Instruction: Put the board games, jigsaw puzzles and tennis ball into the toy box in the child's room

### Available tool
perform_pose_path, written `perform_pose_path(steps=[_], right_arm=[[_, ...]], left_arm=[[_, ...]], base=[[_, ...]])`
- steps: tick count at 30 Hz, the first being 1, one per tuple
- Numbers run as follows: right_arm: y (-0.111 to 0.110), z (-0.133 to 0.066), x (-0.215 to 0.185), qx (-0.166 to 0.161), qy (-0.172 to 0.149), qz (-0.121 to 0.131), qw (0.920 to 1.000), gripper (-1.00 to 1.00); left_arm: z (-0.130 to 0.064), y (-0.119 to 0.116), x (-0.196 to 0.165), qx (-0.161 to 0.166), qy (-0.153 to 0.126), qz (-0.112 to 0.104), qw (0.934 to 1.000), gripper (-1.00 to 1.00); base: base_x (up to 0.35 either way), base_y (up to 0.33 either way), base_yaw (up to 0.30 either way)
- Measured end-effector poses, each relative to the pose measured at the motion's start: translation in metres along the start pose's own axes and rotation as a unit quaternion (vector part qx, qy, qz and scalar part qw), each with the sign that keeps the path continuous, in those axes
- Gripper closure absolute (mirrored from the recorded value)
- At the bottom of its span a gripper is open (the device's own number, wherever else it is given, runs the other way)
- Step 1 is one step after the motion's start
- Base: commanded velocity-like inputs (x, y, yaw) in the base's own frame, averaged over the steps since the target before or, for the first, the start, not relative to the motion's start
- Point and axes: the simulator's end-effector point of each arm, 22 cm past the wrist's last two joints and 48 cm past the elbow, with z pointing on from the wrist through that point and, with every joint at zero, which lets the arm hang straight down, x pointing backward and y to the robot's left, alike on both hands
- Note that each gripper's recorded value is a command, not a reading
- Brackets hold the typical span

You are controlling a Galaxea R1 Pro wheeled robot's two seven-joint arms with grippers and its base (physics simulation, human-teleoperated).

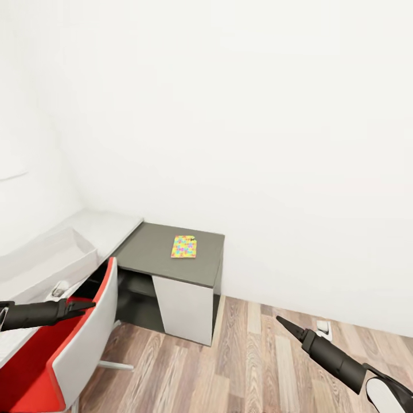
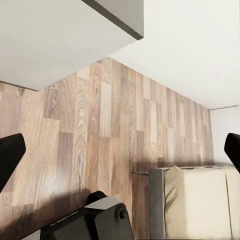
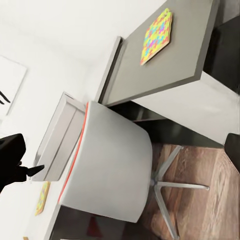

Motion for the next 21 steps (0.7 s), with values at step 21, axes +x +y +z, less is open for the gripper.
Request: perform_pose_path(steps=[21], right_arm=[[-0.0012, -0.0004, -0.0002, 0.001, 0.000, 0.000, 1.0000, -1.00]], left_arm=[[0.0001, 0.0002, 0.0002, 0.000, 0.000, 0.000, 1.0000, -1.00]], base=[[-0.006, 0.001, -0.285]])
